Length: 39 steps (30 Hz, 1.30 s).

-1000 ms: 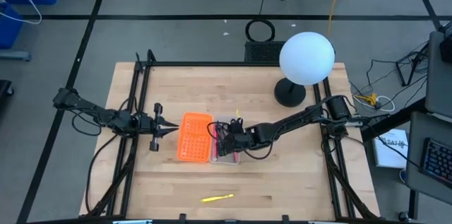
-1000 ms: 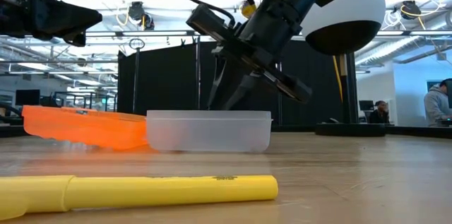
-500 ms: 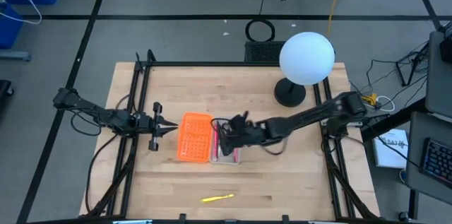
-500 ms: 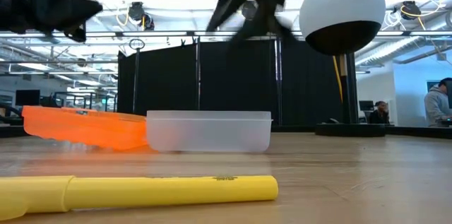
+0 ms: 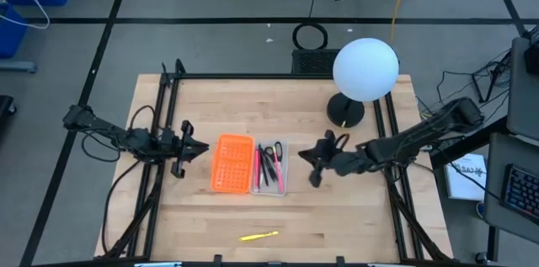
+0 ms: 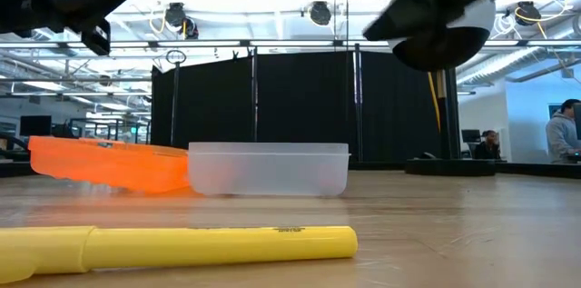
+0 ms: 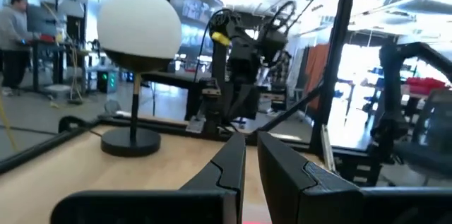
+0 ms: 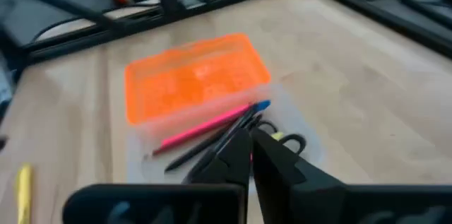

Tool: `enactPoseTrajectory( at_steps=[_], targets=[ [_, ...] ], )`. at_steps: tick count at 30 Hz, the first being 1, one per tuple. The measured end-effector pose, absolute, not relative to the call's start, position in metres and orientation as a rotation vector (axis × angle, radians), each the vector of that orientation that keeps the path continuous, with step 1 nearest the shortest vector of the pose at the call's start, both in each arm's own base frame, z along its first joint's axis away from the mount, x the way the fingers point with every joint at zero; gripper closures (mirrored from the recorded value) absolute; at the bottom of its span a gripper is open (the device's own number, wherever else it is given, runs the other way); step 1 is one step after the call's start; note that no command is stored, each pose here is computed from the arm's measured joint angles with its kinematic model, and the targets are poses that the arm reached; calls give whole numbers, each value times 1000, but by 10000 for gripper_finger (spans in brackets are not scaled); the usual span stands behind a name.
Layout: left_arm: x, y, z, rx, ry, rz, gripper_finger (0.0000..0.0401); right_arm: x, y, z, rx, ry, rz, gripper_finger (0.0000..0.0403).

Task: Pick & place school supplies into a supply box
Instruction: Put the yellow pen into the transparent supply box

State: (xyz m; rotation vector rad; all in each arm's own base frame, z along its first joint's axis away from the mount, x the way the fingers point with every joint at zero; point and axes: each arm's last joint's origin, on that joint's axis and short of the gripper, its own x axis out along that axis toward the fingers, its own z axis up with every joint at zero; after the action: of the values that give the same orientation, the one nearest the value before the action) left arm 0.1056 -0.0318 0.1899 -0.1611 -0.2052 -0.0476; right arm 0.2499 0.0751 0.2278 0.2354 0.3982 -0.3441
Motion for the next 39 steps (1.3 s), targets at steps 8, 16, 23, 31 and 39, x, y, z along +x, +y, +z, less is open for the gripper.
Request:
enactPoseTrajectory(
  at_steps=[8,16,23,31,39],
  targets=[
    [107,-32,182,-54,-127,-15,352,207,55,197,118,299,-163,400],
    [108,-31,174,38,-49,22,352,174,40,198,32,202,-176,401],
    [108,-33,163,124,53,-39,352,155,35,196,-22,136,-166,402],
    [107,-32,159,148,97,-21,352,142,28,179,-18,94,-210,402],
    [107,-33,151,53,188,-51,352,135,26,159,-35,95,-208,403]
  ],
)
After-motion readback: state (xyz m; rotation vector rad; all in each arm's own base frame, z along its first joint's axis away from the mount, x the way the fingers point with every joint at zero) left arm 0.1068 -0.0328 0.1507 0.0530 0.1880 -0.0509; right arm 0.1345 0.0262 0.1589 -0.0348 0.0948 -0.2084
